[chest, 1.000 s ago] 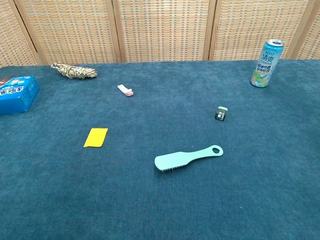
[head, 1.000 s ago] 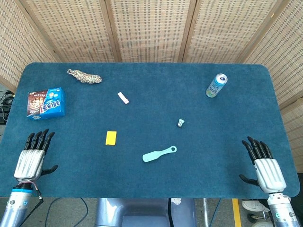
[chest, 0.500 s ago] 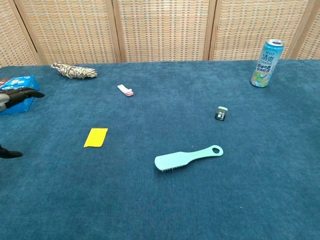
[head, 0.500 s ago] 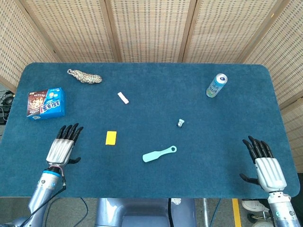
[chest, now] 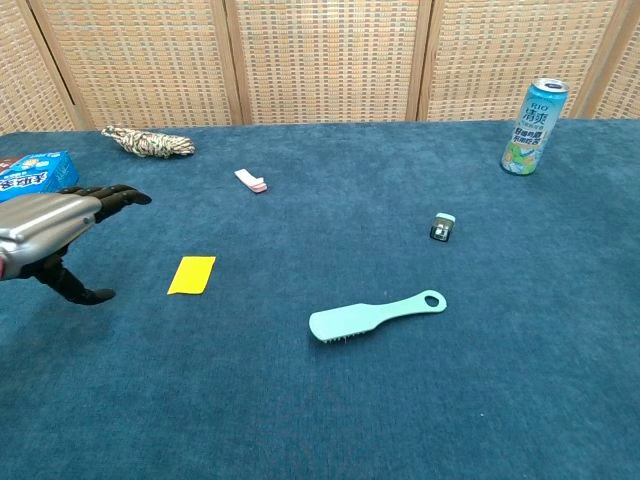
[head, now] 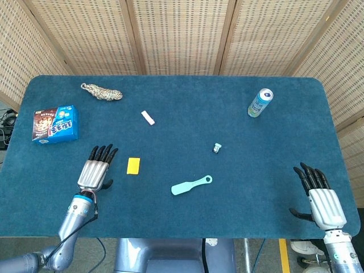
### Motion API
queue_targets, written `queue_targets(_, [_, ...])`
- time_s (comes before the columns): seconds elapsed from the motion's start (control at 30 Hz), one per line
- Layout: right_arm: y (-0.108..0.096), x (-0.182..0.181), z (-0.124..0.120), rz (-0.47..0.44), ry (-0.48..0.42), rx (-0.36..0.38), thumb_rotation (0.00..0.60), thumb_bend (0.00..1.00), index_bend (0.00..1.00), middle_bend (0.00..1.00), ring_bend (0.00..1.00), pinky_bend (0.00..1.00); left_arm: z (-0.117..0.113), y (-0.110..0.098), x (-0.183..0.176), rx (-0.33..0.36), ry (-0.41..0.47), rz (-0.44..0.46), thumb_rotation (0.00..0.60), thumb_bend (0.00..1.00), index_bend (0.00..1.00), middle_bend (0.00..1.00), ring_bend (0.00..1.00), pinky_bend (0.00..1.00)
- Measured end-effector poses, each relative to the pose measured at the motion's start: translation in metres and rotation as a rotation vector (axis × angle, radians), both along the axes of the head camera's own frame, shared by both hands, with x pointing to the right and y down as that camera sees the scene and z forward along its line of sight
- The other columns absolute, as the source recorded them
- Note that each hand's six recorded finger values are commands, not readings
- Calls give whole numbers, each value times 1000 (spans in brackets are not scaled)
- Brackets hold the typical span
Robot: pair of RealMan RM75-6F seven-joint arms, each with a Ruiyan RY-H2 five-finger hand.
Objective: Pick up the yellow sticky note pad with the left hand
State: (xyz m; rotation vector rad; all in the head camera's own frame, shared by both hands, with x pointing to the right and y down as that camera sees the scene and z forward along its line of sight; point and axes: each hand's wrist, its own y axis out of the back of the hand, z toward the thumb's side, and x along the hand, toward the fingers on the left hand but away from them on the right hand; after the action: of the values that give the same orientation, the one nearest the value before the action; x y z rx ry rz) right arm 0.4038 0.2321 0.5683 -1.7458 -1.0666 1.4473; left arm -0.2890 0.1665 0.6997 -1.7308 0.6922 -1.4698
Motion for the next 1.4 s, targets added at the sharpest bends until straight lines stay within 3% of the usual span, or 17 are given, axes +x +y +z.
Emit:
queue_targets(0.33, [-1,3,-2,12,-14,1,600,0,0,0,0,0,15,-4,30,-13,-9,34,600,281,0,0,0,0])
queue_targets(0.73, [-3,7,0,27,-30,-13,600,0,0,0,0,0,37,-13,42,-21,-48,27,600,282,0,0,0,0])
queue_targets(1.03, [-4,8,1,31,-36,-15,600,0,0,0,0,0,39,-15,59,-7,-18,43,600,282,0,0,0,0])
queue_targets(1.3, [-2,6,0,24,-38,-15,600,0,0,0,0,0,47,-16,60,-13,-49,49,600,284,0,0,0,0])
queue_targets(1.4, [-2,6,0,25,-38,-16,600,0,0,0,0,0,50,-18,60,-7,-61,53,600,332,0,0,0,0])
